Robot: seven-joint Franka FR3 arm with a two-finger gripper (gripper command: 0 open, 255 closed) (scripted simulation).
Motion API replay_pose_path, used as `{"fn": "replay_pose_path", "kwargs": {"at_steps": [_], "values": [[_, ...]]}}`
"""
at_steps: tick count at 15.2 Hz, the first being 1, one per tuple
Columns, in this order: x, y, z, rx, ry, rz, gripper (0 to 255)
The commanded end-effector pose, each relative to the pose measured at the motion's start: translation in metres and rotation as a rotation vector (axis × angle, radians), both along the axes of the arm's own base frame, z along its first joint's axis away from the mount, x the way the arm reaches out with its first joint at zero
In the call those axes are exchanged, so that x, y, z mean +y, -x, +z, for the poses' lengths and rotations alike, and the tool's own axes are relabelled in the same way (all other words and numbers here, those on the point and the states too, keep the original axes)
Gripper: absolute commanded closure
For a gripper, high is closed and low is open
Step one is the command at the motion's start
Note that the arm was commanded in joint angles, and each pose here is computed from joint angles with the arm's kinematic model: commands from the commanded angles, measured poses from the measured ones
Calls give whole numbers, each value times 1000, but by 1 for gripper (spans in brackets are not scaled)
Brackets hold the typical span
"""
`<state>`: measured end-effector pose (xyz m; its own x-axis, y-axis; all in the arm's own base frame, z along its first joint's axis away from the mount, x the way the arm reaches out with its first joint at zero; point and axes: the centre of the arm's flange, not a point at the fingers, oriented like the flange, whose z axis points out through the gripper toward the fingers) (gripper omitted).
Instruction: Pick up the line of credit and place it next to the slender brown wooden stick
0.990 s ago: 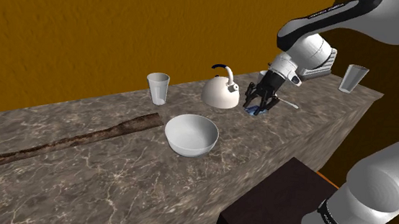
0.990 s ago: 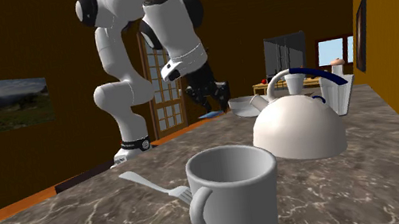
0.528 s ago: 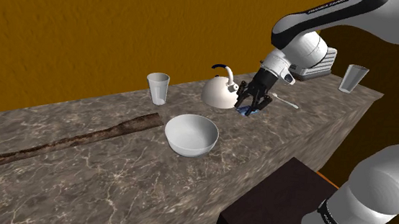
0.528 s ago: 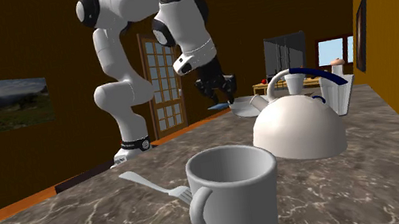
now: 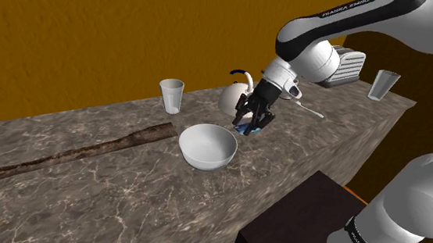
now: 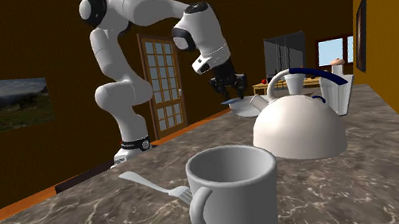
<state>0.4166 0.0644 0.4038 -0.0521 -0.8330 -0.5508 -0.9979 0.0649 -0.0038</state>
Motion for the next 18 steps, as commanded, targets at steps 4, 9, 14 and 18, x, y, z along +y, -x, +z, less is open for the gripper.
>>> {"fn": "replay_pose_path", "kwargs": {"at_steps": [4, 9, 14, 18], "values": [[64, -2, 1, 0, 0, -1, 255], [130, -3, 1, 0, 0, -1, 255], [196, -4, 1, 0, 0, -1, 255], [248, -5, 1, 0, 0, -1, 255]]}}
